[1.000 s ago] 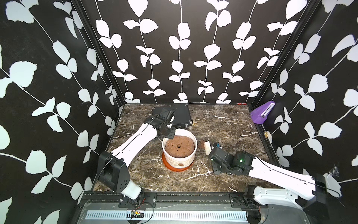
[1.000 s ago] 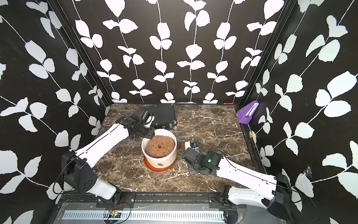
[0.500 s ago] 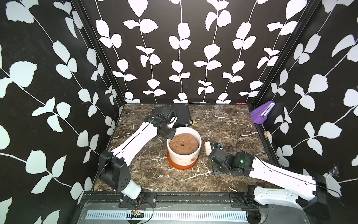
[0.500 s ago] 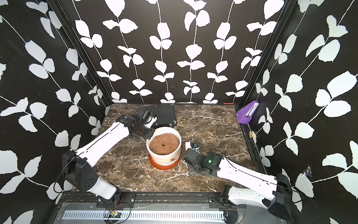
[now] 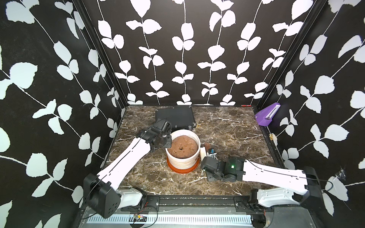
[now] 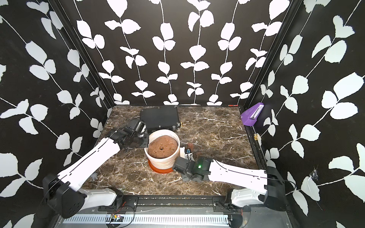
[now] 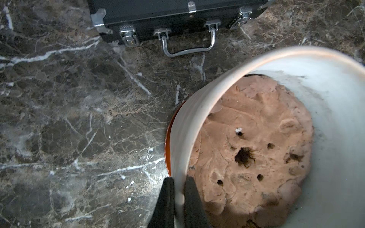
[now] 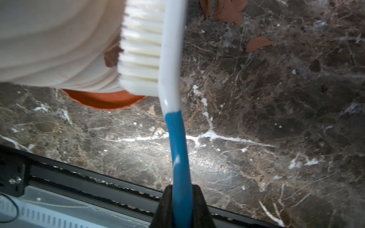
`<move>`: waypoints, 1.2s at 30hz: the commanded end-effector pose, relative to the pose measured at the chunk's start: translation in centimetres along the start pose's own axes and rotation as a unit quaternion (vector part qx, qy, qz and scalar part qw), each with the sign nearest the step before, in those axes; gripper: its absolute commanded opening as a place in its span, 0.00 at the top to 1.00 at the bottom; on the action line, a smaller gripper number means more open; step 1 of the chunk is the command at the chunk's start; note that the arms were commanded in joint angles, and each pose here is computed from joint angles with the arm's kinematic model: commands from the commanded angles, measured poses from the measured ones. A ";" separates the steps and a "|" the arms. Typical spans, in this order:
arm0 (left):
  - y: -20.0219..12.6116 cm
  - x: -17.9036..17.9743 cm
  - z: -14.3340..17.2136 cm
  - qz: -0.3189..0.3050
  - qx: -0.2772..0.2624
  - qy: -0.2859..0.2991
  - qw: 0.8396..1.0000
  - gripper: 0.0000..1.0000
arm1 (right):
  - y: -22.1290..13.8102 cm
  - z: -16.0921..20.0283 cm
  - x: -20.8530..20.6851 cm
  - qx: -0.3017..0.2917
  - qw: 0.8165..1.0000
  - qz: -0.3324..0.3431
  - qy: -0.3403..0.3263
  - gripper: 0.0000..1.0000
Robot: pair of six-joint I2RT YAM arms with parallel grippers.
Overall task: Scrub the dried mud off the ceramic pot
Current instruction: Rotate the pot on the tray, then brush off the soil from the pot, then move the pot to the center of the board.
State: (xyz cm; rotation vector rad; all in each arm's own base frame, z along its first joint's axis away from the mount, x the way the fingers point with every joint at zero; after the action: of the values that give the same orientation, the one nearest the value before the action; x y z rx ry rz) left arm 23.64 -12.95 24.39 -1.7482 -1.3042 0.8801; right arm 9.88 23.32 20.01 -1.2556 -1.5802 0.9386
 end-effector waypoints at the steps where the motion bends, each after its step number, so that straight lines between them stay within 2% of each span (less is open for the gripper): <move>1: -1.9 -0.3 0.7 0.037 -0.025 -0.037 0.998 1.00 | -0.6 -0.5 1.8 -0.020 0.999 -0.018 0.024 1.00; 5: -1.5 -0.4 1.1 0.047 -0.028 -0.046 0.997 1.00 | 0.7 -0.5 2.7 -0.009 1.000 0.003 -0.006 1.00; 9: -1.3 -0.3 1.1 0.044 -0.032 -0.055 0.997 1.00 | 1.7 0.8 4.3 0.014 0.997 -0.001 -0.069 1.00; 15: -0.9 -0.1 1.1 0.036 -0.037 -0.061 0.997 1.00 | 0.1 4.1 6.7 0.008 0.986 -0.025 -0.162 1.00; 19: -0.6 0.0 1.3 0.030 -0.041 -0.064 0.997 1.00 | -1.1 5.7 7.0 -0.006 0.980 -0.037 -0.194 1.00; 22: -0.3 0.0 1.2 0.030 -0.042 -0.067 0.996 1.00 | -0.8 6.9 5.9 0.015 0.981 -0.039 -0.191 1.00; 27: 0.3 -0.3 0.5 0.039 -0.048 -0.068 0.996 1.00 | 0.5 7.7 0.4 0.034 0.986 0.055 -0.150 1.00; 32: 1.0 -1.0 -0.4 0.057 -0.059 -0.077 0.994 1.00 | -0.7 5.8 -3.8 0.010 0.973 0.186 -0.132 1.00; 36: 0.9 -1.6 -1.5 0.073 -0.073 -0.068 0.992 1.00 | -2.8 3.0 -6.8 -0.030 0.976 0.201 -0.080 1.00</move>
State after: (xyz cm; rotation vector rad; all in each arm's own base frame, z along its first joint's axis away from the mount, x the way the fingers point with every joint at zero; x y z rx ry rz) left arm 23.00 -12.50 23.96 -1.7912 -1.4002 0.9557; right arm 4.95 19.61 17.81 -1.4349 -1.5477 1.3619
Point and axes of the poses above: each gripper's point midway between its finger pads, its own y axis out along the fingers, its own x axis along the line the jaws close on, z = x × y, the point moved 7 cm from there along -y, back along the fingers, and after that the axes turned 9 degrees about y, right-handed, at the moved point
